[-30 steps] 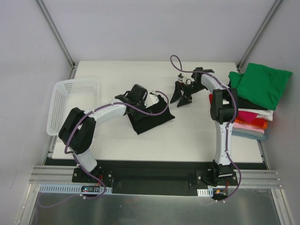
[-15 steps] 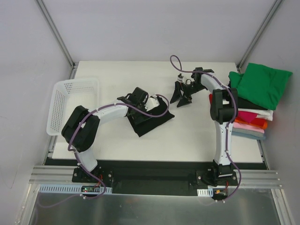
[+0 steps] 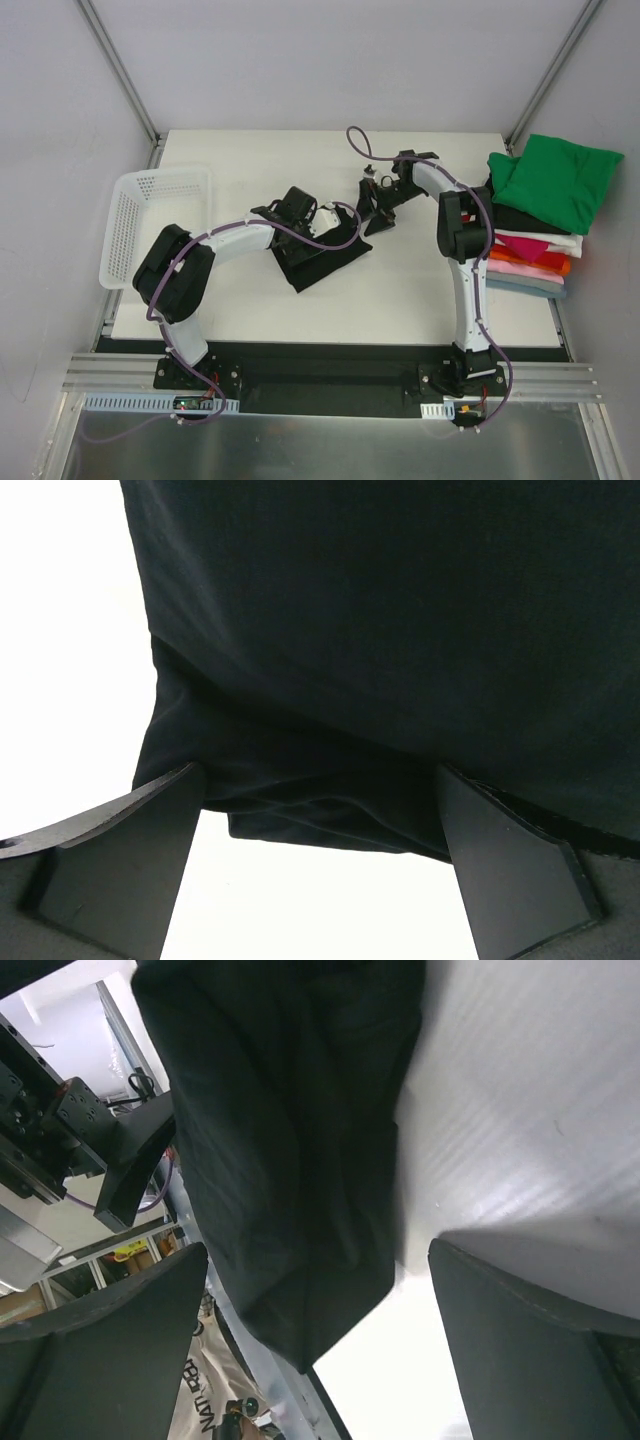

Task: Fold and stack the t-shirts
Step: Fold the tshirt, then neatly place the folded tshirt to the corner

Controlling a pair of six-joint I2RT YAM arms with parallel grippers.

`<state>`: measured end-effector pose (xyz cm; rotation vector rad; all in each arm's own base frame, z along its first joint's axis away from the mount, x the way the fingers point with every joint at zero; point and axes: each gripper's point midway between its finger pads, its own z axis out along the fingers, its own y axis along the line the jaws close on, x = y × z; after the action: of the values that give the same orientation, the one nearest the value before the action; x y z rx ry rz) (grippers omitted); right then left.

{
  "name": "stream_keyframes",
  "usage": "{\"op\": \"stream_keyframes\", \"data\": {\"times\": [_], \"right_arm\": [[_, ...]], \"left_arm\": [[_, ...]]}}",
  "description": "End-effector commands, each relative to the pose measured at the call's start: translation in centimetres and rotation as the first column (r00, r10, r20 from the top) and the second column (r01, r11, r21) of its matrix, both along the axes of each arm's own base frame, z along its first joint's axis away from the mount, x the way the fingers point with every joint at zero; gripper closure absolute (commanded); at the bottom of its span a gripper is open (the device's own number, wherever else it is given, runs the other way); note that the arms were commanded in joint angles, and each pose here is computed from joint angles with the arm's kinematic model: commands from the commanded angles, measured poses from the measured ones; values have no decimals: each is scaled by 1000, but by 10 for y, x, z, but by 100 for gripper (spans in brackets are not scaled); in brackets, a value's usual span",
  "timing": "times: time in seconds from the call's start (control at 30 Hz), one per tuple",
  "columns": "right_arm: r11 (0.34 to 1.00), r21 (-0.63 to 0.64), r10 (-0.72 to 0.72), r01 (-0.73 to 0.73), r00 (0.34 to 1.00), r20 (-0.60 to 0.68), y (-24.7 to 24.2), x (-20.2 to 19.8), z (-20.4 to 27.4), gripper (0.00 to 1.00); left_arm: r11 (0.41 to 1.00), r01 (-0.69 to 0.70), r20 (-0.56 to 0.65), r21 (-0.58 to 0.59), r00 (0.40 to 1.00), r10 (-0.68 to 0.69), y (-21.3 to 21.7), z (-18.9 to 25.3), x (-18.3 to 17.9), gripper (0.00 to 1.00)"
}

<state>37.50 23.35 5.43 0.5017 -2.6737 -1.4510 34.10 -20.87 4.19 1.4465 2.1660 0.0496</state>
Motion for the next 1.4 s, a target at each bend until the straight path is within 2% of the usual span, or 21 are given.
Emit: {"op": "stream_keyframes", "data": {"times": [0.0,0.67,1.37], "right_arm": [[999,36,22,-22,1000,-10,13,-2,4,3],[991,77,112,-106,990,-81,47,-38,-5,3],[962,122,252,-244,966,-54,85,-71,16,3]], "left_arm": [[1000,25,-31,-10,999,-25,-6,-2,-9,1],[1000,28,-25,-6,999,-28,-4,0,-10,0],[1000,24,-24,-5,999,-24,-3,0,-11,1]]}}
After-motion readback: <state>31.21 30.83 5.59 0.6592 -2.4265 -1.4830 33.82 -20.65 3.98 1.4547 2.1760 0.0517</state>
